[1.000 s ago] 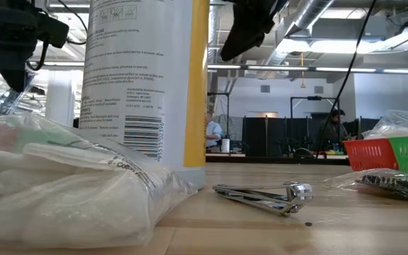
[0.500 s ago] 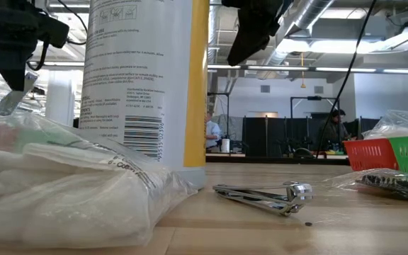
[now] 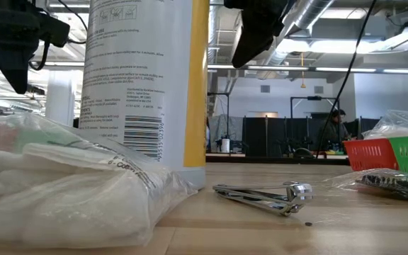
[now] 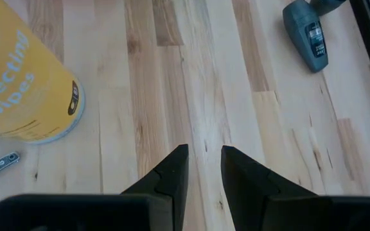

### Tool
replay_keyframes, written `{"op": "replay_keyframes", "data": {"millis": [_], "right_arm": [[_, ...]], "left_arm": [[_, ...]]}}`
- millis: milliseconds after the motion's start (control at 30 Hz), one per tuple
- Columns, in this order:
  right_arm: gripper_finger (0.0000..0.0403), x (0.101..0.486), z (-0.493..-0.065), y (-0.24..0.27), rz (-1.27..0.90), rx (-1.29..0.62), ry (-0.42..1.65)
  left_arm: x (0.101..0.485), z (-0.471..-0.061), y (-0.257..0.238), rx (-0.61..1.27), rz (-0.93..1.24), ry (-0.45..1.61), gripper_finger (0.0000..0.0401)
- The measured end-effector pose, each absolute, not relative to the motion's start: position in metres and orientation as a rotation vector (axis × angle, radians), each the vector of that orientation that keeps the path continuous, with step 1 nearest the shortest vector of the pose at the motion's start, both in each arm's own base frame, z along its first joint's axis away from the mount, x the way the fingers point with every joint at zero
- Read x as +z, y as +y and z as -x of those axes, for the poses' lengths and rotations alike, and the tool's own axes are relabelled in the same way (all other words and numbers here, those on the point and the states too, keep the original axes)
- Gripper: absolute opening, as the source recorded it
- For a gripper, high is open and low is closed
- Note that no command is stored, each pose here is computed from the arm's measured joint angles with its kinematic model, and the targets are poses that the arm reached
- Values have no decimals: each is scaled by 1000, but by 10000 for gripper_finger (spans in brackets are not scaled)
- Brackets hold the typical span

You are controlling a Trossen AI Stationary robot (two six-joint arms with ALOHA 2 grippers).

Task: Pick & Place Travel size toiletries
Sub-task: Put the black hairbrush into the left red bin

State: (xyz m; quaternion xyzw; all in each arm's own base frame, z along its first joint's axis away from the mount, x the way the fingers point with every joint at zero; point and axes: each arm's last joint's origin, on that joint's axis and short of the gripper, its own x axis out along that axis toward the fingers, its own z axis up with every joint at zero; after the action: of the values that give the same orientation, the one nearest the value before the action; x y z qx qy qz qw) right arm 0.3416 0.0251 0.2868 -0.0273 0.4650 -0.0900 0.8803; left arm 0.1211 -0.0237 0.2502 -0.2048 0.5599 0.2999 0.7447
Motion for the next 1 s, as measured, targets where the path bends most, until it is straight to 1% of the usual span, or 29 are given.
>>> {"op": "replay_keyframes", "data": {"millis": [200,400,567,767,900,1000], "right_arm": [[83,286,-341,29,56,-181,975],[83,285,-337,42,37,-167,999],[83,271,-332,61,31,-139,1017],[83,253,-323,82,-25,-138,1040],[83,253,-319,99,-54,-118,1025],[83,248,-317,114,-30,-82,1035]], "left_arm": [[250,-122,-24,653,453,1219,107],[252,-128,-26,614,479,1162,107],[255,-138,-31,526,443,1072,108],[260,-149,-37,426,404,959,106],[265,-156,-41,358,392,887,107],[269,-162,-43,319,370,823,106]]}}
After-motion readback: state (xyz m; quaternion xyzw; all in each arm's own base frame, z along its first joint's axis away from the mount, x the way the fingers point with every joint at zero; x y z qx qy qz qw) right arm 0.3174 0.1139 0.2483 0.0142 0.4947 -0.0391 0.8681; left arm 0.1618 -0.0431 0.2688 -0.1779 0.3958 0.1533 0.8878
